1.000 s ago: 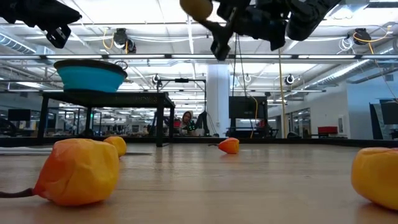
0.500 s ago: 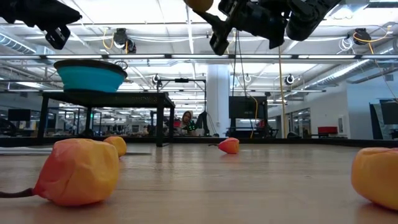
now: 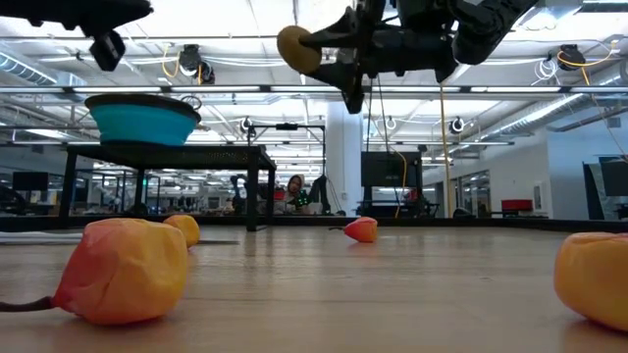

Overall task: Pick & Place Fruit
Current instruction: Put the kiwi into the blue strainer bowl on the shelf

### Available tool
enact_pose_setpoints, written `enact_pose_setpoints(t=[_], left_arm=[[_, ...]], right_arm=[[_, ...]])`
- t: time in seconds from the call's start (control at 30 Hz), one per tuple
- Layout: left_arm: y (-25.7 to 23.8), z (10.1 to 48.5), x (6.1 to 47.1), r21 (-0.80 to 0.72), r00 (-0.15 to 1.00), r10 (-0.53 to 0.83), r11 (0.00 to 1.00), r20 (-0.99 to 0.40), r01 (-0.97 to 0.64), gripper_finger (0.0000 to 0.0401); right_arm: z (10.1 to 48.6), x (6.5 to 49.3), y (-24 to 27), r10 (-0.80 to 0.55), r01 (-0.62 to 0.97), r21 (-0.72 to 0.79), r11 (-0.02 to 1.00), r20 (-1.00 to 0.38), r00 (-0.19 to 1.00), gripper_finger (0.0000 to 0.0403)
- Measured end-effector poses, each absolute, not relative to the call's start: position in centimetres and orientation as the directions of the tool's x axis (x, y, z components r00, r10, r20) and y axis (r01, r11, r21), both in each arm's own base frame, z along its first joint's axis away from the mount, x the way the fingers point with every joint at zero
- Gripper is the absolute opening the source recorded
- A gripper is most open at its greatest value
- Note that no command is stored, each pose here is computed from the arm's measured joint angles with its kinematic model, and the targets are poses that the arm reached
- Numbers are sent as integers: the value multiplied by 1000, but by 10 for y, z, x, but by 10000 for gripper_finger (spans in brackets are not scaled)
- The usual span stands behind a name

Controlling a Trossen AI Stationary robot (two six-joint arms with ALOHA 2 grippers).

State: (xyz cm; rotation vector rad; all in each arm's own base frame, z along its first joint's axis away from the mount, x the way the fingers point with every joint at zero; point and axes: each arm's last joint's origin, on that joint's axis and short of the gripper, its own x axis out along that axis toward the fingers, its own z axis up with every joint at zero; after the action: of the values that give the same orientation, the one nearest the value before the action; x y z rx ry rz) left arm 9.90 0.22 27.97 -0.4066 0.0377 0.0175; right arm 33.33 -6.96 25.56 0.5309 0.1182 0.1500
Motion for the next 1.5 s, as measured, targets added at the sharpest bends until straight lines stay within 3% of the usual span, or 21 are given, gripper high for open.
enact_pose_setpoints(t=[0.27, 0.6, 0.93, 1.13, 1.27, 1.5], left_arm=[[4, 283, 137, -436, 999, 37, 899, -6, -36, 24], [-1, 286, 182, -476, 989, 1, 877, 145, 69, 31], [-8, 274, 213, -482, 981, 42, 875, 190, 56, 118], [-10, 283, 232, -395, 982, 59, 918, 182, 19, 167], [-11, 294, 248, -318, 985, 58, 948, 165, -3, 185], [-12, 306, 268, -248, 998, 57, 967, 15, -52, 201]], right_arm=[[254, 334, -72, 73, -37, 360, 932, -88, 993, 175], [261, 334, -72, 80, -70, 276, 959, -23, 997, 175], [274, 330, -67, 217, -222, 304, 927, 51, 975, 175], [290, 321, -60, 246, -262, 274, 925, 92, 965, 176], [298, 314, -59, 245, -258, 281, 924, 79, 966, 176], [306, 303, -55, 246, -248, 298, 922, 48, 968, 176]])
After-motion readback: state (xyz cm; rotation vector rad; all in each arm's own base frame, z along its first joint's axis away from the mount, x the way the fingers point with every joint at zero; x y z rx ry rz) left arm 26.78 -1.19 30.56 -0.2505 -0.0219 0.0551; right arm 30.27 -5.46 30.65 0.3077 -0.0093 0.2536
